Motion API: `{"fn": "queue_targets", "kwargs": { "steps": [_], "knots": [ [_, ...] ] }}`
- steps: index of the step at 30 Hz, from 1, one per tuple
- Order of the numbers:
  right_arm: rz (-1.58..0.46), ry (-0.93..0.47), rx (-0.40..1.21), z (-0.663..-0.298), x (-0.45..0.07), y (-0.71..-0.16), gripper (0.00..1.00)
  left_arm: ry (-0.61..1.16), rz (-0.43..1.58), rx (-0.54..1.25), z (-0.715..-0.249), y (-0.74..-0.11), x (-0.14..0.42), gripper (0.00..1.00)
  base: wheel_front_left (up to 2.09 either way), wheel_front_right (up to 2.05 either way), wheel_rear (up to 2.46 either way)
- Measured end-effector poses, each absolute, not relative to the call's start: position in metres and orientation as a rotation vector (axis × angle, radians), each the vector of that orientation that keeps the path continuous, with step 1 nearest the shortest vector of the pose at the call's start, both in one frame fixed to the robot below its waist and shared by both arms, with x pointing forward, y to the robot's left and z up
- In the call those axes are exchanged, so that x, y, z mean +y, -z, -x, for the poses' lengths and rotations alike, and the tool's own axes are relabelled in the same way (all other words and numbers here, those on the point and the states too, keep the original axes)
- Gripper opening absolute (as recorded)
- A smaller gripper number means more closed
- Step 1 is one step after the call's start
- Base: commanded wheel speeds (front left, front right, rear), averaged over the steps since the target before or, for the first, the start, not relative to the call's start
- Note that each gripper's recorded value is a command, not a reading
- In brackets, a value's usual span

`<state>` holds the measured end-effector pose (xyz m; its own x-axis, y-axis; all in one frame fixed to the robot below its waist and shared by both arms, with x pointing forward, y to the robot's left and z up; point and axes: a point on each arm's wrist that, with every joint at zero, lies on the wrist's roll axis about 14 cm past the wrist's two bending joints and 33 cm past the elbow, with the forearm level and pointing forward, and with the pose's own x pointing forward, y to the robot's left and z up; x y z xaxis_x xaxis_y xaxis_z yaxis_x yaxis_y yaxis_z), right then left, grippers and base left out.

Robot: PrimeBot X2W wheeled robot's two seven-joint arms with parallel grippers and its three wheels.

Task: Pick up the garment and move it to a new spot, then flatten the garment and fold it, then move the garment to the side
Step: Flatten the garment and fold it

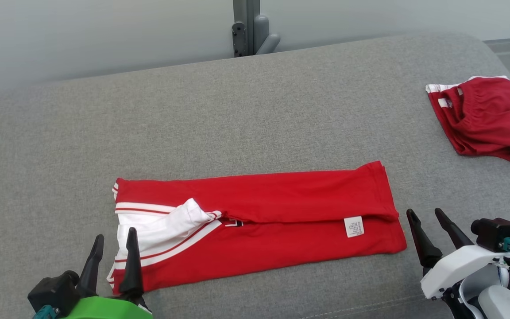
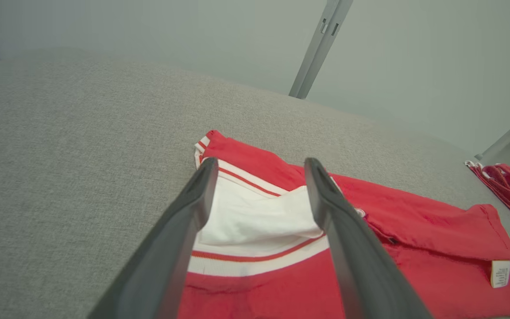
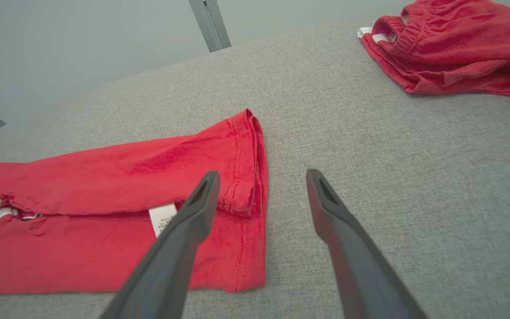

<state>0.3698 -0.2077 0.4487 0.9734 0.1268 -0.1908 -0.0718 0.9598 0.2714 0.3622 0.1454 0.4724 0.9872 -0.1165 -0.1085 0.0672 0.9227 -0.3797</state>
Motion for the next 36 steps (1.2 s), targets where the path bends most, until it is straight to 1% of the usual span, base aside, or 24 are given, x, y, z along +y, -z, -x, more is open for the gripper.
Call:
{"fn": "queue_targets", "kwargs": {
  "steps": [10, 17, 24, 36],
  "knots": [
    [-0.249, -0.085, 0.126, -0.365, -0.209, -0.474, 1.00, 0.109, 0.355, 0.017, -0.364, -0.505, 0.142, 1.00, 0.00, 0.00, 0.00],
    [-0.241, -0.101, 0.149, -0.375, -0.198, -0.473, 1.00, 0.094, 0.362, -0.018, -0.361, -0.514, 0.143, 1.00, 0.00, 0.00, 0.00],
    [-0.198, -0.102, 0.259, -0.390, -0.197, -0.448, 1.00, 0.063, 0.355, -0.043, -0.355, -0.519, 0.153, 1.00, 0.00, 0.00, 0.00],
    [-0.210, -0.107, 0.462, -0.397, -0.180, -0.396, 1.00, -0.012, 0.346, -0.062, -0.346, -0.521, 0.178, 1.00, 0.00, 0.00, 0.00]
  ]
}}
